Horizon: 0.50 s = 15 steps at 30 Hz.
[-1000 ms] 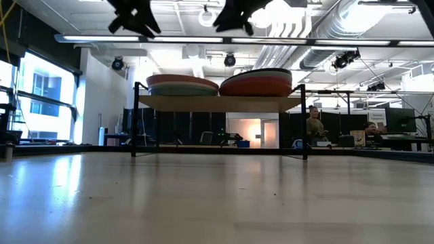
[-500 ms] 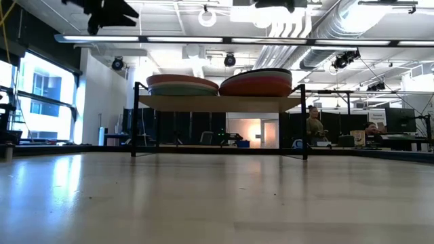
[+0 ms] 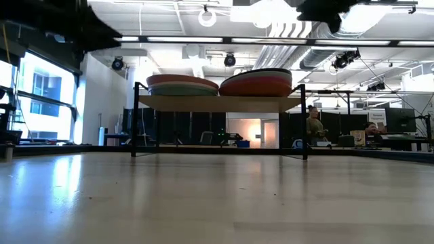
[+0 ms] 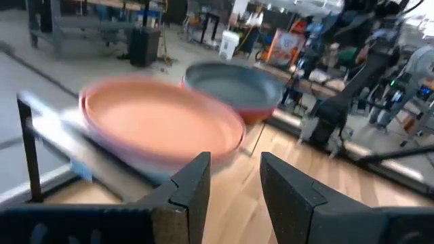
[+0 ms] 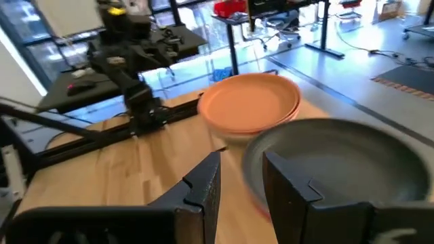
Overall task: Place and stack plates onto a shelf
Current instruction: Return to Home Position
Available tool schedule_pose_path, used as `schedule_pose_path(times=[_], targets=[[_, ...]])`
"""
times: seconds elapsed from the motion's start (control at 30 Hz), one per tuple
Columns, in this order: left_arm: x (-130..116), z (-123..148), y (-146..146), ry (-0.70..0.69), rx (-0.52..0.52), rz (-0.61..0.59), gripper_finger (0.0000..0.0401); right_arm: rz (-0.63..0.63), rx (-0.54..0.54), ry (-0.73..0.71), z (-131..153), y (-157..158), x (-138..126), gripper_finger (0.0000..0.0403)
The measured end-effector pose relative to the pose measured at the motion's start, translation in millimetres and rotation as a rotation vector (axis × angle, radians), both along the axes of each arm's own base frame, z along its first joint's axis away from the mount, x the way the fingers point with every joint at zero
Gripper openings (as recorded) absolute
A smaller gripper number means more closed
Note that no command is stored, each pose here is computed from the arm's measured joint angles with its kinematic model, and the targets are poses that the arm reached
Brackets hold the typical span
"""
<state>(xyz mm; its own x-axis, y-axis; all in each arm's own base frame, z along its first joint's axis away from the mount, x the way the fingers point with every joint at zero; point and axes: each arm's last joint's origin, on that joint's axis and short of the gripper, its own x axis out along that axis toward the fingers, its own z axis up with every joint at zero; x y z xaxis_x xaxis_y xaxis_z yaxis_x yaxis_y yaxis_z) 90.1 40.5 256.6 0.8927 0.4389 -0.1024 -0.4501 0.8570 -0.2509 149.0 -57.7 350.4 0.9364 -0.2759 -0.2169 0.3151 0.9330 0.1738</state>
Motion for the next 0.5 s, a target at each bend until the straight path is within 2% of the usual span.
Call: schedule_pose_path(times=[0.2,0.5], targets=[[6,-41,1,0.023,-0.045,-0.041,0.0117,0.043,0.008,-0.057,-41,13,-16,0.0091],[11,-80,3,0.009,-0.02,-0.073,0.0117,0.106,0.043,-0.127,-96,26,-28,0.0091]])
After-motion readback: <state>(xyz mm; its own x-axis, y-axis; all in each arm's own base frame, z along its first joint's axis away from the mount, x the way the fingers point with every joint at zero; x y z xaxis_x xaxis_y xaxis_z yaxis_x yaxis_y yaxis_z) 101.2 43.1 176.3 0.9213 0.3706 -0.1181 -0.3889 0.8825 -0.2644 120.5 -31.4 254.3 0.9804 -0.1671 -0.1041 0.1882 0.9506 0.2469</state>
